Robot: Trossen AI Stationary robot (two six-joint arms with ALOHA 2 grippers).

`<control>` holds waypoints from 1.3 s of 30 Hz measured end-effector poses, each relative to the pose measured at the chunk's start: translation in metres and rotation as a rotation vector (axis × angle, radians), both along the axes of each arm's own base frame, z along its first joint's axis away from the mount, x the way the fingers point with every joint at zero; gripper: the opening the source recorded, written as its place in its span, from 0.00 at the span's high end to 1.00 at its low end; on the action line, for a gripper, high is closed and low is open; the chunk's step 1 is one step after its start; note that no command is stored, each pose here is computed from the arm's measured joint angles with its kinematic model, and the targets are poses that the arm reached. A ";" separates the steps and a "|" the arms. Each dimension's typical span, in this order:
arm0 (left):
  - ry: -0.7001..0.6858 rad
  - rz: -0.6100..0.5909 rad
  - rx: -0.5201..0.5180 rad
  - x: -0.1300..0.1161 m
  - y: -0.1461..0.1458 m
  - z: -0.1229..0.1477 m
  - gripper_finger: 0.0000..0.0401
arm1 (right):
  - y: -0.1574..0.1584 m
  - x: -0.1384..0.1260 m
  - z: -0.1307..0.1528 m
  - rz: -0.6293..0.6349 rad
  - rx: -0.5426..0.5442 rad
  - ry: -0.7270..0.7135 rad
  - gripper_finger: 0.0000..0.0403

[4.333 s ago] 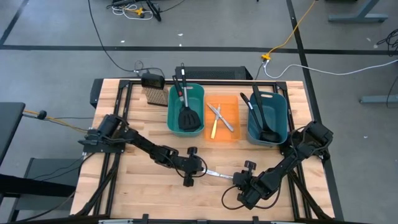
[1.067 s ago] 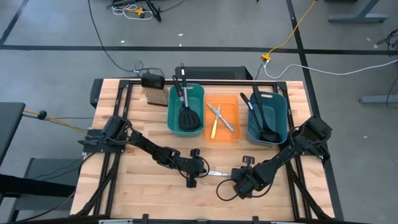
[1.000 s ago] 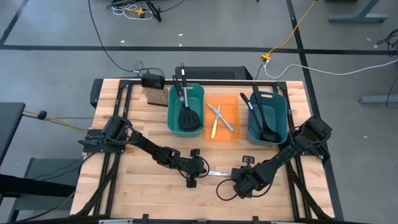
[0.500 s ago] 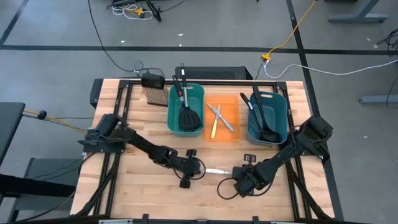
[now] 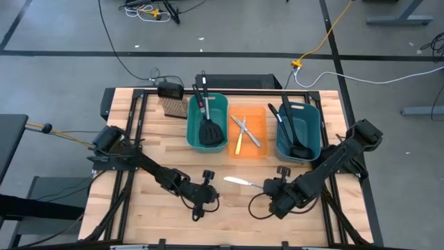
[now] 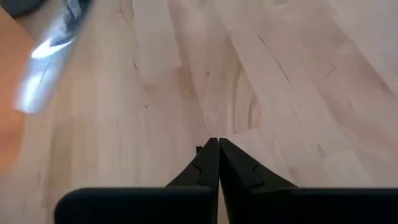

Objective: Pick & Place Kitchen Items
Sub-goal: Put the silver table knife into the orange bin

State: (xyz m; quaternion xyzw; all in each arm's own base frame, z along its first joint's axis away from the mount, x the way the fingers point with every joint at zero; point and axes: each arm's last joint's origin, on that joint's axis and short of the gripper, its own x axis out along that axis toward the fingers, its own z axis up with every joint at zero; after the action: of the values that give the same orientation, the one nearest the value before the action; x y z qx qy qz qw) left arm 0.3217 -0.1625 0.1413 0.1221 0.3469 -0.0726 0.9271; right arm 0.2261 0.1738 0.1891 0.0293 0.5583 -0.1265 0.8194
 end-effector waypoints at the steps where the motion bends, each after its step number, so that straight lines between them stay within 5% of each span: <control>1: -0.004 0.000 0.006 -0.001 -0.001 0.002 0.98 | 0.000 -0.002 0.004 -0.004 0.000 -0.021 0.78; 10: -0.159 0.003 0.023 -0.043 0.006 0.030 0.99 | 0.000 -0.030 0.045 0.002 -0.051 -0.249 0.78; 24: -0.548 0.054 -0.204 -0.145 0.074 0.086 0.99 | -0.028 -0.049 0.092 0.090 -0.135 -0.559 0.78; 39: -0.622 0.236 -0.263 -0.197 0.121 0.040 0.99 | -0.065 -0.067 0.134 0.247 -0.173 -1.025 0.78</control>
State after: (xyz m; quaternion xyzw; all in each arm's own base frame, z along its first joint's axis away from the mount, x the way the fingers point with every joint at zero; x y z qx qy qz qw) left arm 0.1251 -0.0416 0.1812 -0.0227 0.0475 0.0316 0.9981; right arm 0.1588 0.1085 0.3227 -0.0460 0.0732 -0.0442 0.9953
